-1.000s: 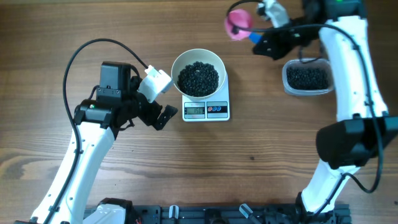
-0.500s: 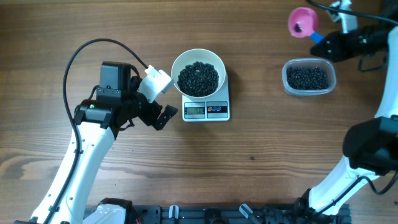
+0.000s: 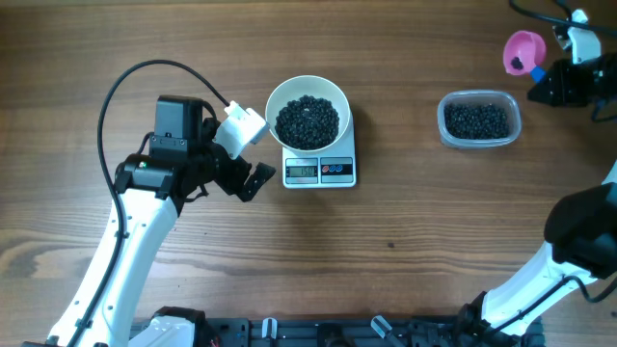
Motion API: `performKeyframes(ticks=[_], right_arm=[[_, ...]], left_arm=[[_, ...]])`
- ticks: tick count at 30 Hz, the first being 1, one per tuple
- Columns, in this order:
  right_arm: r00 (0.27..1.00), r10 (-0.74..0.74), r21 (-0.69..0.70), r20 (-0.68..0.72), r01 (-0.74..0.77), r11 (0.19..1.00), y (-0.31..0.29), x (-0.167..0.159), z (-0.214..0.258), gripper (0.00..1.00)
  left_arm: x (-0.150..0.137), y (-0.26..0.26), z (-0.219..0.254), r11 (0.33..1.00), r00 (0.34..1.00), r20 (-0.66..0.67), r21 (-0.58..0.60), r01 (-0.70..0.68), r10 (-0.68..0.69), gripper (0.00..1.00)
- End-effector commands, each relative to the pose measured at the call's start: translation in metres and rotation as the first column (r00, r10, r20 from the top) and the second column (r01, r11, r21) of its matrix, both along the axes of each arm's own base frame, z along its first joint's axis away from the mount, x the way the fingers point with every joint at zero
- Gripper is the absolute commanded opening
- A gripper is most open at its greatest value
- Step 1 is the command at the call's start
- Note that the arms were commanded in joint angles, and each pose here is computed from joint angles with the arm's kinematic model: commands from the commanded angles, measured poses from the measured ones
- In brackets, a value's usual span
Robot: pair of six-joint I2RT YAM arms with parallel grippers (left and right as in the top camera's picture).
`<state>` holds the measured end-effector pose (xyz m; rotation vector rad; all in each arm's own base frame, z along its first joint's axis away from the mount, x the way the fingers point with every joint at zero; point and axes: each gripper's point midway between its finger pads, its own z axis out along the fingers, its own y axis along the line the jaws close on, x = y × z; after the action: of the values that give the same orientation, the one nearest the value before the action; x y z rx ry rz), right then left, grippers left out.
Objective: Scoop item into bowl and weigh 150g on scale
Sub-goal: 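Carry the scoop right and empty it into the bean tub, then bring the scoop back over the bowl with the right gripper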
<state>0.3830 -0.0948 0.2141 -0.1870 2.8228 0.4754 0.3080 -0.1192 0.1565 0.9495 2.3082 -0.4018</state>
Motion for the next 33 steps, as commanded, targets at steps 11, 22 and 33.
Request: performKeyframes(ticks=[11, 22, 33], right_arm=[[0.946, -0.05, -0.057, -0.32, 0.034, 0.998, 0.018, -0.049, -0.076, 0.04], [0.921, -0.196, -0.54, -0.336, -0.018, 0.842, 0.014, -0.047, -0.069, 0.04], [0.929, -0.235, -0.715, -0.287, -0.045, 0.697, 0.021, -0.045, -0.056, 0.04]], left_arm=[[-0.001, 0.001, -0.001, 1.0, 1.0, -0.002, -0.006, -0.004, 0.004, 1.0], [-0.001, 0.001, -0.001, 1.0, 1.0, -0.002, -0.006, -0.005, 0.005, 1.0], [-0.001, 0.001, -0.001, 1.0, 1.0, -0.003, -0.006, -0.005, 0.005, 1.0]])
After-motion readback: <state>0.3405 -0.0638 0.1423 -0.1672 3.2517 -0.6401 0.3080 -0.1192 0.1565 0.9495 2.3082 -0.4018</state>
